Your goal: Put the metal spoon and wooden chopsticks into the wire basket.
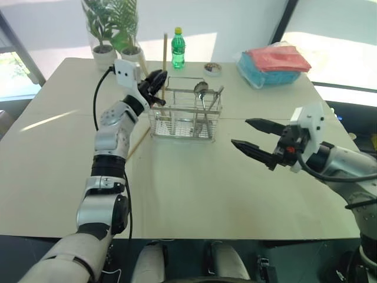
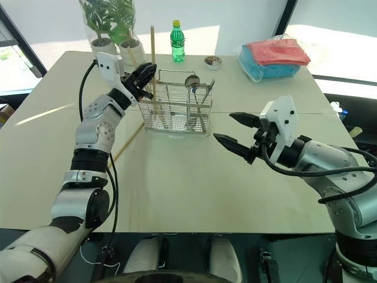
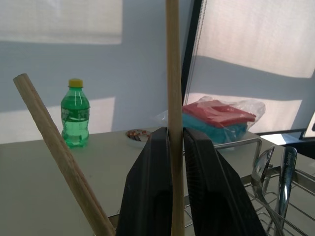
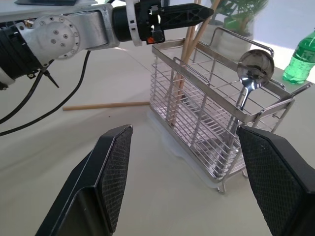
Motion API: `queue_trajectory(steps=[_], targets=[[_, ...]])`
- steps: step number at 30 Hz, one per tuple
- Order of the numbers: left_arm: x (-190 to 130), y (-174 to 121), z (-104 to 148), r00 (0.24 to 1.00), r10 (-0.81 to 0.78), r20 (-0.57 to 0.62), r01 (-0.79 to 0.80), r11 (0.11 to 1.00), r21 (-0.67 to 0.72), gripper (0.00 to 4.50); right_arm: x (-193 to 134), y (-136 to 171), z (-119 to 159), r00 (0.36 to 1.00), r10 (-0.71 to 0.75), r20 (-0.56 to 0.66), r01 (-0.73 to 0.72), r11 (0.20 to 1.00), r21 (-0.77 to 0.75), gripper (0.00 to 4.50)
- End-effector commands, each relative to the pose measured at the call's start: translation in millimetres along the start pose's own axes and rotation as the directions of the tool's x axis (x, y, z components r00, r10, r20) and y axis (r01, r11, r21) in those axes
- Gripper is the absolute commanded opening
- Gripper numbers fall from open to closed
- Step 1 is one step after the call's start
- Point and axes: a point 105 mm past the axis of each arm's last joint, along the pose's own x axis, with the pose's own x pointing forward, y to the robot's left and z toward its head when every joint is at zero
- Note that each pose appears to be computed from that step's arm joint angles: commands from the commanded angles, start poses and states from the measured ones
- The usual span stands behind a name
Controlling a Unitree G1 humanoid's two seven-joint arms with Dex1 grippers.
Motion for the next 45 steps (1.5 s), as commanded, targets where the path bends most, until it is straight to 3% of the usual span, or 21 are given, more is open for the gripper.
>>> queue_trajectory(steps=[1,5,12,15,18,21,24,28,30,35,41,45], targets=[[1.6,-4.7,25.9,0.997,-0.011,0.077,0.011,1.0,0.007,2.66,0.2,-3.5,10.4,0.999,-0.01,0.035,0.011,0.999,-0.04,3.52],[-0.1,-2.5,46.8,0.995,-0.015,0.098,0.014,1.0,0.011,4.43,2.6,-5.1,8.5,0.999,-0.01,0.034,0.011,0.999,-0.038,3.52],[-13.4,11.4,117.4,0.993,-0.015,0.114,0.007,0.998,0.066,4.43,7.3,-7.6,4.9,0.999,-0.012,0.035,0.014,0.999,-0.04,3.52],[-22.6,29.0,130.7,0.999,0.034,0.029,-0.037,0.993,0.115,4.43,8.3,-7.6,2.1,1.0,-0.007,0.028,0.008,0.999,-0.049,3.52],[-34.1,47.9,131.5,0.987,0.088,-0.137,-0.061,0.979,0.193,4.43,8.5,-4.9,-4.6,1.0,0.016,0.001,-0.016,0.997,-0.073,3.52],[-47.6,62.1,116.9,0.939,0.123,-0.322,-0.042,0.968,0.247,4.43,7.7,-0.3,-10.2,0.998,0.051,-0.022,-0.053,0.994,-0.094,3.52],[-80.8,75.9,70.7,0.776,0.134,-0.617,0.022,0.971,0.239,4.43,6.9,2.6,-11.9,0.997,0.075,-0.022,-0.076,0.992,-0.096,3.52],[-103.2,76.3,33.9,0.612,0.113,-0.783,0.061,0.98,0.19,4.43,10.0,3.7,-12.8,0.997,0.072,-0.007,-0.072,0.994,-0.088,3.52],[-110.3,74.2,15.5,0.541,0.103,-0.835,0.077,0.982,0.172,4.43,13.1,6.8,-13.7,0.997,0.072,0.002,-0.072,0.994,-0.081,3.52],[-112.8,69.4,-20.7,0.45,0.094,-0.888,0.117,0.98,0.163,4.43,17.5,14.9,-13.0,0.997,0.079,0.02,-0.077,0.995,-0.067,3.52],[-106.6,73.7,-49.1,0.399,0.11,-0.91,0.134,0.975,0.177,4.43,21.6,20.5,-7.6,0.995,0.086,0.04,-0.084,0.994,-0.064,3.52],[-90.0,59.8,-60.2,0.402,0.043,-0.915,0.165,0.979,0.119,4.43,21.3,22.9,-6.4,0.996,0.082,0.046,-0.08,0.995,-0.055,3.52]])
